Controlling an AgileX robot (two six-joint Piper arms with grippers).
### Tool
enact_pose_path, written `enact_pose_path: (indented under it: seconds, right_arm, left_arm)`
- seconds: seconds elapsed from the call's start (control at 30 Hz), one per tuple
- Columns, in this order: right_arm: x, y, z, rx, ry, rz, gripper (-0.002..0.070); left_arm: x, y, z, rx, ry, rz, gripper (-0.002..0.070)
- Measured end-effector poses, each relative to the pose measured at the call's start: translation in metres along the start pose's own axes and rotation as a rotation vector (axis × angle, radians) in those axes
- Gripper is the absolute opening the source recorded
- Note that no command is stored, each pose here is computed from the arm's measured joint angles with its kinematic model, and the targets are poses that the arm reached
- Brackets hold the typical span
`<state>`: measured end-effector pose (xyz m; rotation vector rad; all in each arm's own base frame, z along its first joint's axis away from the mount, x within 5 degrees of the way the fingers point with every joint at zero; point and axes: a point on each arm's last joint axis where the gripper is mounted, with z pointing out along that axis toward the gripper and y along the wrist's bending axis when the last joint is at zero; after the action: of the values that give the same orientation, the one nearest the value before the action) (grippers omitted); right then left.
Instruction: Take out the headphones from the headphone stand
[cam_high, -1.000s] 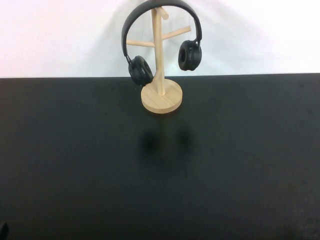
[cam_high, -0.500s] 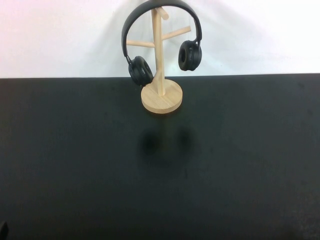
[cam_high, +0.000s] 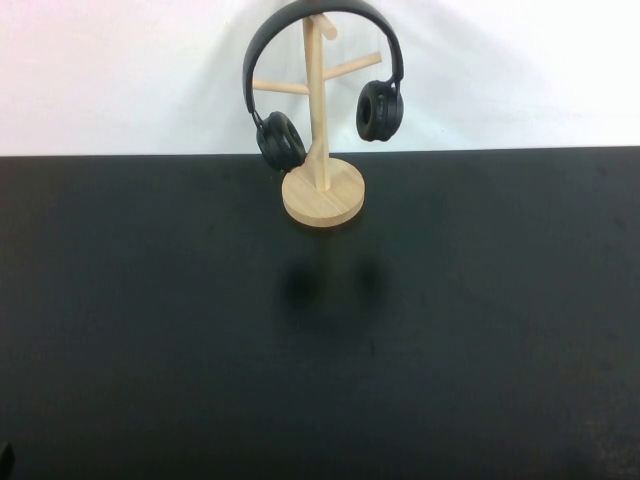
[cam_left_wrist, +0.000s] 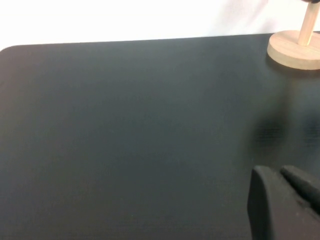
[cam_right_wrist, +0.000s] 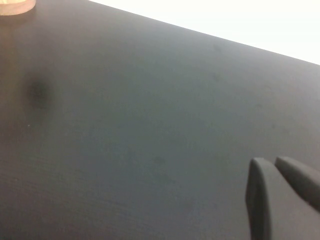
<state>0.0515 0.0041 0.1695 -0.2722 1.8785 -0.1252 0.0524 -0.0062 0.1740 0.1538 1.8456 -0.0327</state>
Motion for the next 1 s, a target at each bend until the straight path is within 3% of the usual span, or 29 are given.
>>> enact_pose_path:
  seconds: [0.3, 0.53, 0.73, 0.87, 1.0]
  right_arm:
    - [0.0, 0.0, 0.0, 0.0, 0.0, 0.0, -0.0008]
    - [0.0, 0.0, 0.0, 0.0, 0.0, 0.0, -0.0008]
    - [0.0, 0.0, 0.0, 0.0, 0.0, 0.0, -0.0008]
    - [0.0, 0.0, 0.0, 0.0, 0.0, 0.0, -0.0008]
    - [0.0, 0.0, 0.0, 0.0, 0.0, 0.0, -0.0008]
  left_arm:
    - [-0.002, -0.001, 0.0, 0.013, -0.019, -0.041, -0.0003]
    - [-0.01, -0.009, -0.001, 0.116, -0.094, -0.385, -0.0003]
    - [-0.021, -0.006, -0.003, 0.138, -0.21, -0.61, -0.0003]
    - [-0.023, -0.005, -0.003, 0.137, -0.235, -0.651, -0.0003]
    - [-0.036, -0.011, -0.008, 0.192, -0.168, -0.622, -0.0003]
